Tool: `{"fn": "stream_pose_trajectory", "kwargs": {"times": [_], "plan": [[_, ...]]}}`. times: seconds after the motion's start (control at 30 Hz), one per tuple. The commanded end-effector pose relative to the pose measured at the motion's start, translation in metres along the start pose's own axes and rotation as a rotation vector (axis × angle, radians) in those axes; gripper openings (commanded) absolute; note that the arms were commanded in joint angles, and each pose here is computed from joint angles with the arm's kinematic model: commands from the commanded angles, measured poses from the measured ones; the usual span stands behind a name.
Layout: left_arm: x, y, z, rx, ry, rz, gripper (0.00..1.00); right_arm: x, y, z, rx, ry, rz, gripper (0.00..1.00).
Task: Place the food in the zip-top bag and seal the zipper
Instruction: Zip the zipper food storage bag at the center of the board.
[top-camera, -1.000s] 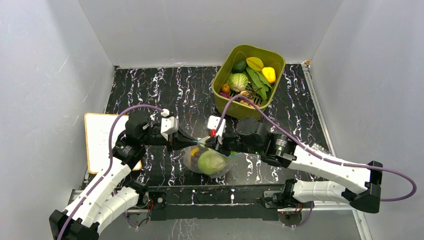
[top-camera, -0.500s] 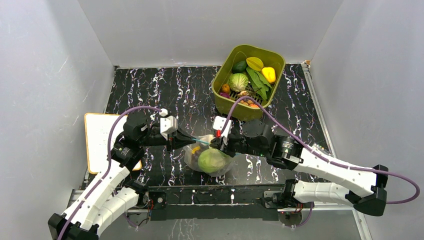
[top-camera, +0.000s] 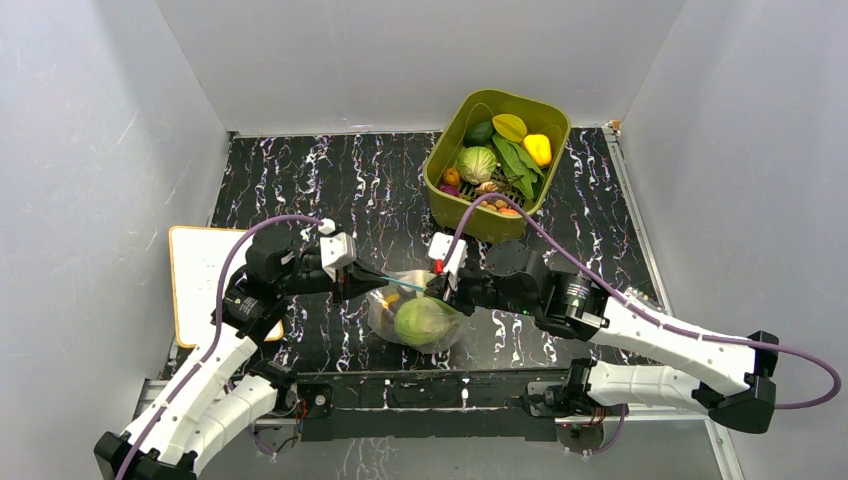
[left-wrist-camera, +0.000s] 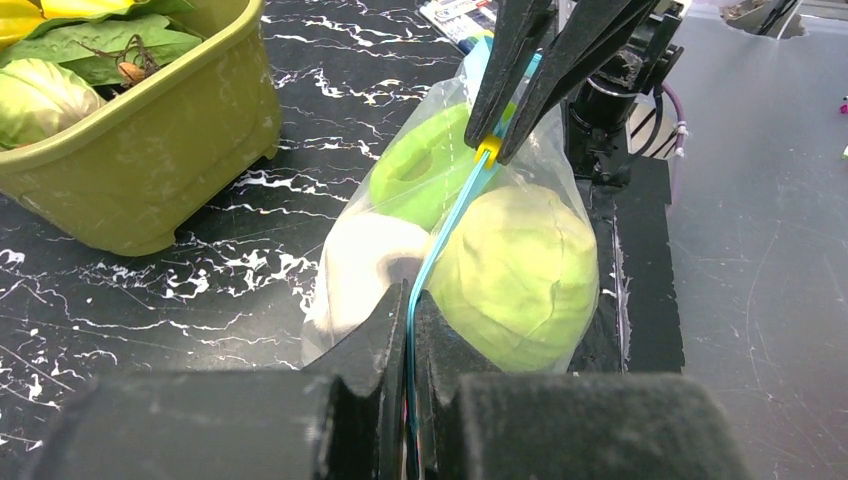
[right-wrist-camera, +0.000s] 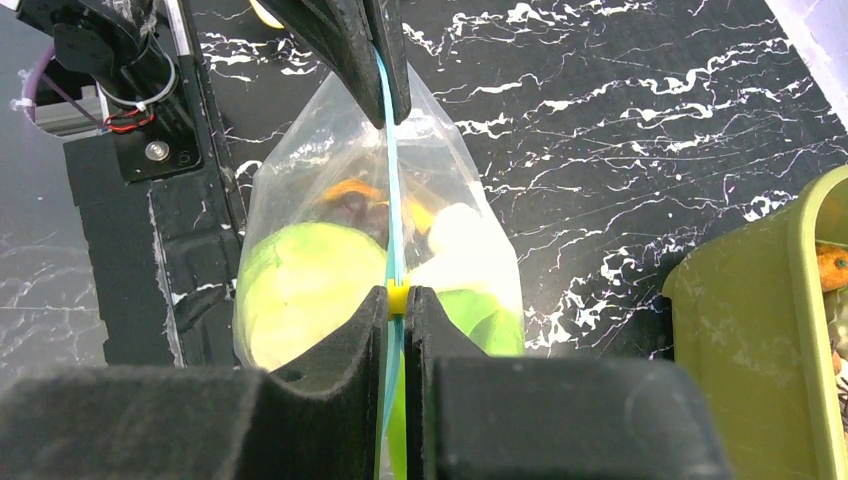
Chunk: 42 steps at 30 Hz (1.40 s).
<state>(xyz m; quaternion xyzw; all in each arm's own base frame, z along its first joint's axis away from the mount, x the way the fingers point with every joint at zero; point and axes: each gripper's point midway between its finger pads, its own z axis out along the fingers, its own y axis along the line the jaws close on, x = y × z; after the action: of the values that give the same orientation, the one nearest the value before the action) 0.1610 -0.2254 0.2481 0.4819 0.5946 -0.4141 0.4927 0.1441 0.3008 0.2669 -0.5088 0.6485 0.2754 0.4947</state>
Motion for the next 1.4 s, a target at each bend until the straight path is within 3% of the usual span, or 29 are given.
{"fn": "stream_pose_trajectory", "kwargs": {"times": [0.0, 1.37], "plan": [[-0.022, 0.016, -0.01, -0.103, -0.019, 0.08, 0.0, -0.006, -0.009, -0.019, 0.054, -0.011, 0.019, 0.0], [-0.032, 0.071, -0.049, -0.512, 0.044, 0.132, 0.0, 0.012, -0.023, -0.051, 0.192, 0.109, 0.194, 0.0]]}}
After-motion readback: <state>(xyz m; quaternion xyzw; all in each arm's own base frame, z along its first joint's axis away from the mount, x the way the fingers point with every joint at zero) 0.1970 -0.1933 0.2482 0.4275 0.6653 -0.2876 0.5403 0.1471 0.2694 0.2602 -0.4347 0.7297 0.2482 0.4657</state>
